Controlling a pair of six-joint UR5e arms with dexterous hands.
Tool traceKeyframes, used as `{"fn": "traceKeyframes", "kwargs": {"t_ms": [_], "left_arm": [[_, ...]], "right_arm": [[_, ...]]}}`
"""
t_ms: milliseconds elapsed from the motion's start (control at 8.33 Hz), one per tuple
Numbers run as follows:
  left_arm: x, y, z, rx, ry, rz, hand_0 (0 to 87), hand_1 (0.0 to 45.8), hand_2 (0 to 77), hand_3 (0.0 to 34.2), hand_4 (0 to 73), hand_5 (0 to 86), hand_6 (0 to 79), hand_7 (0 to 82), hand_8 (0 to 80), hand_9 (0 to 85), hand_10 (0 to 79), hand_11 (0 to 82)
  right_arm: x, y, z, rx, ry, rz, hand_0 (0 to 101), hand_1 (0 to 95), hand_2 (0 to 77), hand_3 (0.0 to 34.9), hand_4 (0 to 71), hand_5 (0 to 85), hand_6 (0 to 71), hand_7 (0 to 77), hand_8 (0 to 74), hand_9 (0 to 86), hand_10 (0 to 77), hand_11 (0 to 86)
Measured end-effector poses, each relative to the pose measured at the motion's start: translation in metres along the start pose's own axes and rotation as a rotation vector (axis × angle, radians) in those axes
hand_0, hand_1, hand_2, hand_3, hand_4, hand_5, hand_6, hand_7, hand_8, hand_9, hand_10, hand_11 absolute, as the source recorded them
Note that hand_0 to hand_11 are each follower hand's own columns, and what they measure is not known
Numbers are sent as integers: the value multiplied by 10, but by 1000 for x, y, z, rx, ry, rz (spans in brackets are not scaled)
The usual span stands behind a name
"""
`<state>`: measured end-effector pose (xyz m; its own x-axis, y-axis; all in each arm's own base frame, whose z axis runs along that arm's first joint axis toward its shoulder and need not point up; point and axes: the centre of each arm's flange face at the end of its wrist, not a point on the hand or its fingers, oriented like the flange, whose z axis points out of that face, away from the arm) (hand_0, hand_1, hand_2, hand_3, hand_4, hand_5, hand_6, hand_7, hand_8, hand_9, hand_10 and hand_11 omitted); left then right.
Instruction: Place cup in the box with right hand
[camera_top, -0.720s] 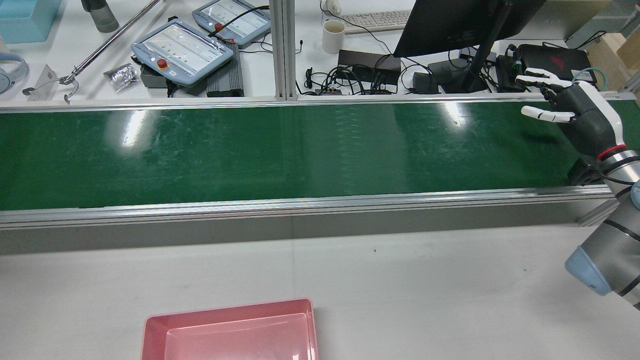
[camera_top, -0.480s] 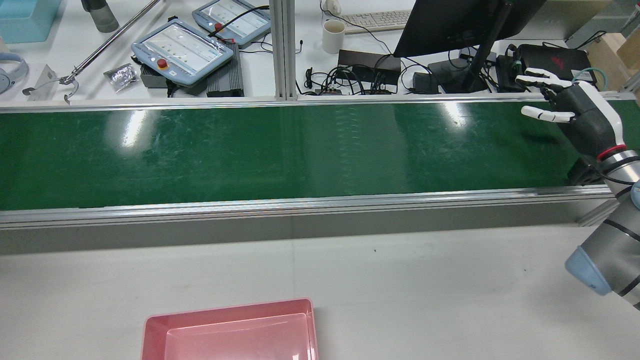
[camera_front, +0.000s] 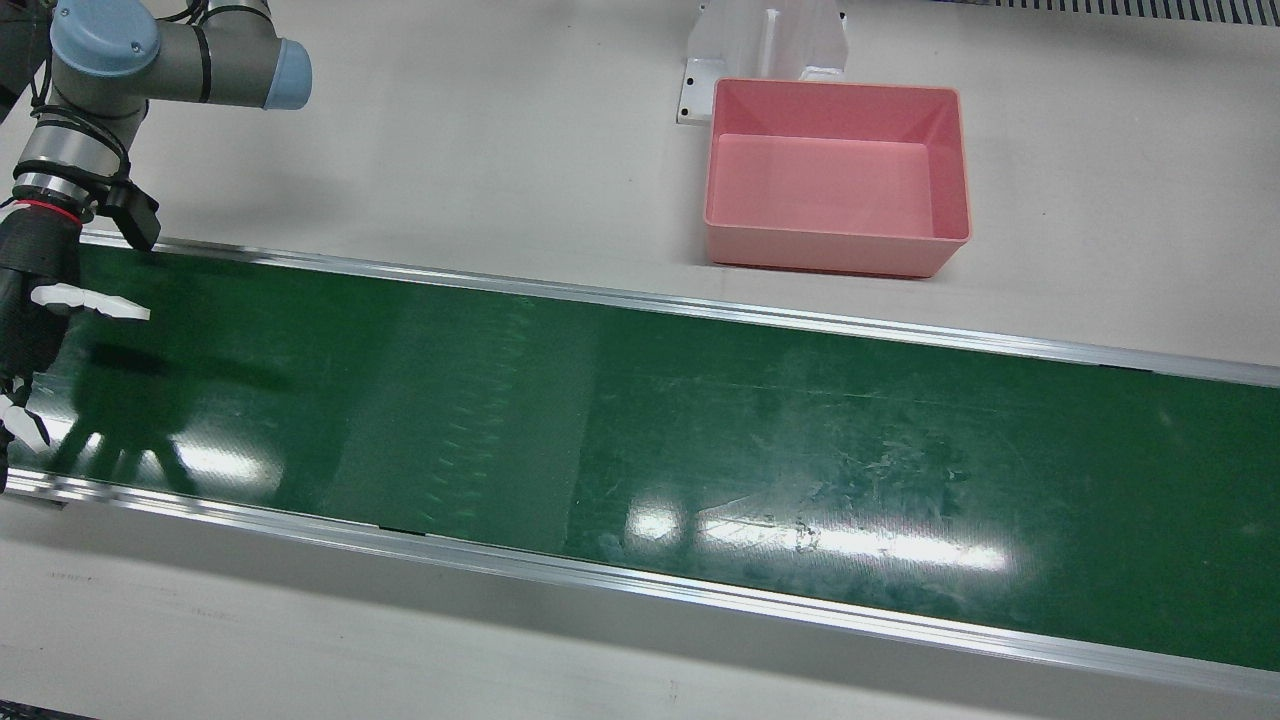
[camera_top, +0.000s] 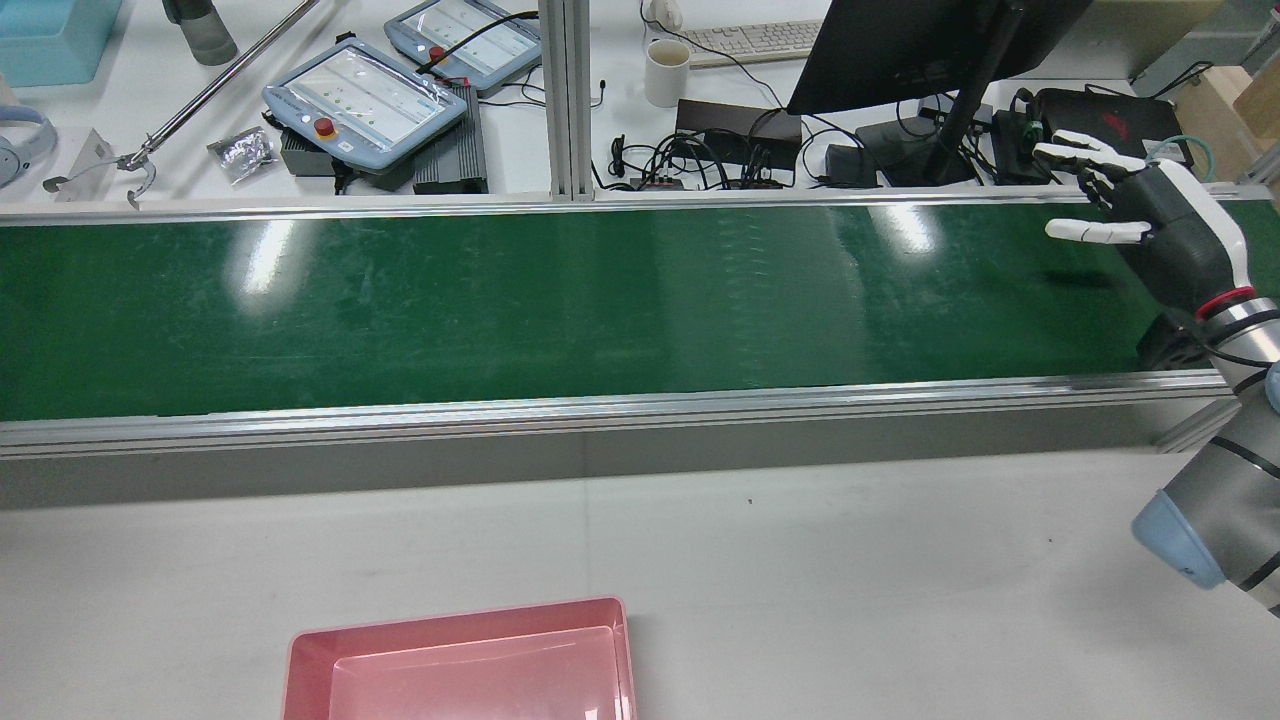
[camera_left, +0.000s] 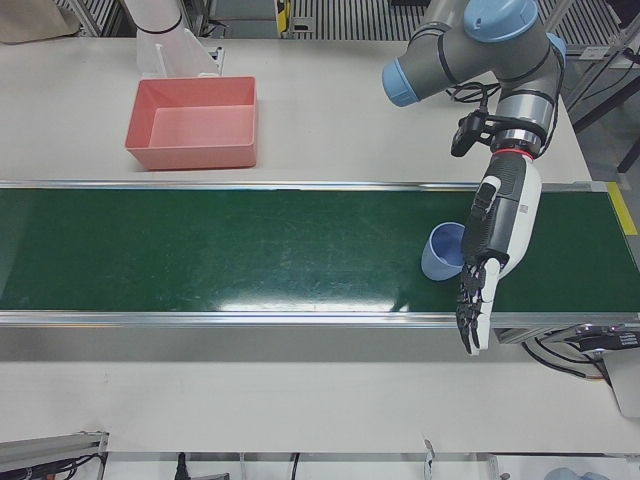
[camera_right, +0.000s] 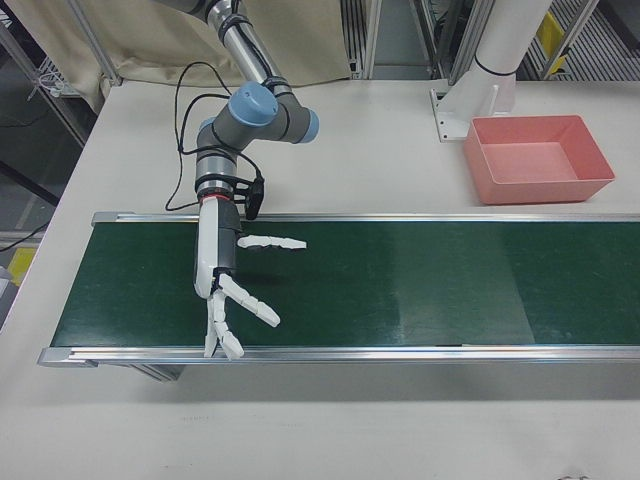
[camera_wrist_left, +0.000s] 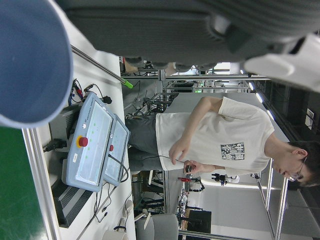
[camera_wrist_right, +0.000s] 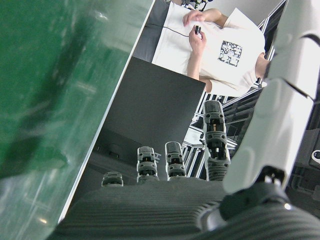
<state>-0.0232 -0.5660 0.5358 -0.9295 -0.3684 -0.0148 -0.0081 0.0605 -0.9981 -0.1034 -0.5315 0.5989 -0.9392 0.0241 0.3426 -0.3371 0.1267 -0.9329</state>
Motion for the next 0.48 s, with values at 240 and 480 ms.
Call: {"fn": "traceKeyframes", "kwargs": {"t_ms": [240,480], "left_arm": [[0,0,0,0,0,0,0,5,5,0,0,0,0,0,0,0,0,0],[0,0,0,0,0,0,0,5,5,0,0,0,0,0,0,0,0,0]], "right_arm": [[0,-1,-2,2,2,-2,498,153,93,106,196,55,38,218,87,120,5,27],[-2,-2,-5,3,3,-3,497,136,98,97,196,55,44,218,87,120,5,27]]}}
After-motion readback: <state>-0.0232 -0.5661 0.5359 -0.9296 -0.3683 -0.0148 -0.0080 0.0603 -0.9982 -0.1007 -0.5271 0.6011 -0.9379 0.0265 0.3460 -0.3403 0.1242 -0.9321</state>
